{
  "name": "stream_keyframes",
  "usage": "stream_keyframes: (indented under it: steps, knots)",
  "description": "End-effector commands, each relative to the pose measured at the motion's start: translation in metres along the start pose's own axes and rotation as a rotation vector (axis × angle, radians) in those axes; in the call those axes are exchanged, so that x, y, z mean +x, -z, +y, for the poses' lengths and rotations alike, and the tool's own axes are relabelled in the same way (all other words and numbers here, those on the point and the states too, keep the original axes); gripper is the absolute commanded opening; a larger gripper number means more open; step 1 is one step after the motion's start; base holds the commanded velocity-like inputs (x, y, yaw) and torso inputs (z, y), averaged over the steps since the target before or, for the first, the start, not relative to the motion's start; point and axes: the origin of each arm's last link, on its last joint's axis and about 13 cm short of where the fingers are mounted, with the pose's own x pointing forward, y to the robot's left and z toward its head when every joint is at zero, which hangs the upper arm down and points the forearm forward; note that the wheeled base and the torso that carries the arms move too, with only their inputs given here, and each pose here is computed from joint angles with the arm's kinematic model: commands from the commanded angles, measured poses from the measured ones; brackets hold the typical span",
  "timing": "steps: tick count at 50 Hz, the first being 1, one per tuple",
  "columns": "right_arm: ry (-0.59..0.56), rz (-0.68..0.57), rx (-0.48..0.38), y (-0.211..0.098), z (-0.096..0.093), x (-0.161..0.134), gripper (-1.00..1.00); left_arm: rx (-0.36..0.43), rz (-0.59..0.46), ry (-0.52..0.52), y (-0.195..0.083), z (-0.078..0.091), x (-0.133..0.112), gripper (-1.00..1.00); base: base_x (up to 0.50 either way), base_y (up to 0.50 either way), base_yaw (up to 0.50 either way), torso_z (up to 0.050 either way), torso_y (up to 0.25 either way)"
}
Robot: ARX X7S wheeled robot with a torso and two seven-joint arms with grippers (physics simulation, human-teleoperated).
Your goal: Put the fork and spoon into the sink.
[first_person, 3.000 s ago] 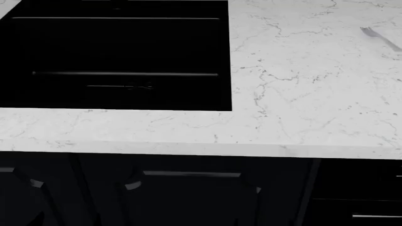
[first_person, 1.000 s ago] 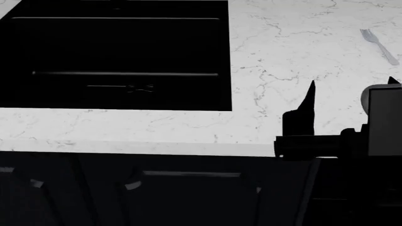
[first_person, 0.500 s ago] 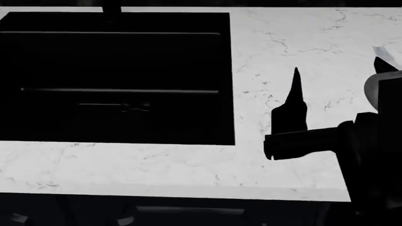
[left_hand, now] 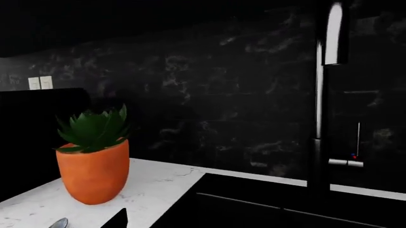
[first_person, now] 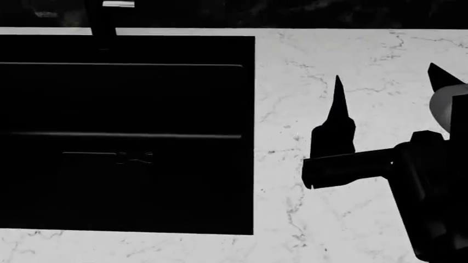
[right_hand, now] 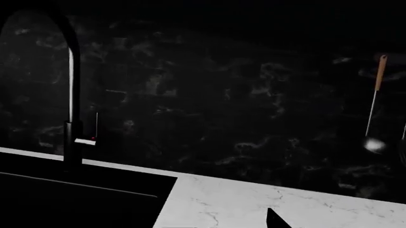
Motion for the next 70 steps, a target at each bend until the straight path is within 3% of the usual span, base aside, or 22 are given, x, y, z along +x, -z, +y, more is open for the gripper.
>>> stream_keyframes:
  steps: [1, 22, 58, 65, 68, 70]
  knots:
    - [-0.008, -0.007, 0.016, -0.001, 0.001, -0.001, 1.0, -0.003, 0.001, -0.001, 0.0, 0.001, -0.001, 1.0, 0.0, -0.38, 0.0, 0.0, 0.0]
    - [-0.022, -0.012, 0.021, -0.001, 0.002, -0.005, 1.0, -0.01, 0.005, 0.002, 0.001, 0.002, -0.003, 1.0, 0.01, -0.37, 0.0, 0.0, 0.0]
    - [-0.024, -0.006, 0.022, -0.002, 0.002, -0.006, 1.0, -0.01, 0.005, -0.001, -0.001, 0.002, -0.004, 1.0, 0.23, -0.05, 0.0, 0.0, 0.0]
    - [-0.06, 0.123, 0.071, -0.001, -0.013, -0.001, 1.0, -0.005, 0.007, -0.001, 0.0, 0.003, -0.004, 1.0, 0.0, 0.0, 0.0, 0.0, 0.0]
    - [0.004, 0.195, 0.066, -0.007, -0.027, 0.003, 1.0, -0.004, 0.011, 0.0, 0.003, 0.003, -0.004, 1.0, 0.0, 0.0, 0.0, 0.0, 0.0]
    - [0.001, 0.212, 0.106, -0.008, -0.034, 0.002, 1.0, -0.006, 0.013, 0.001, 0.004, 0.003, -0.003, 1.0, 0.0, 0.0, 0.0, 0.0, 0.0]
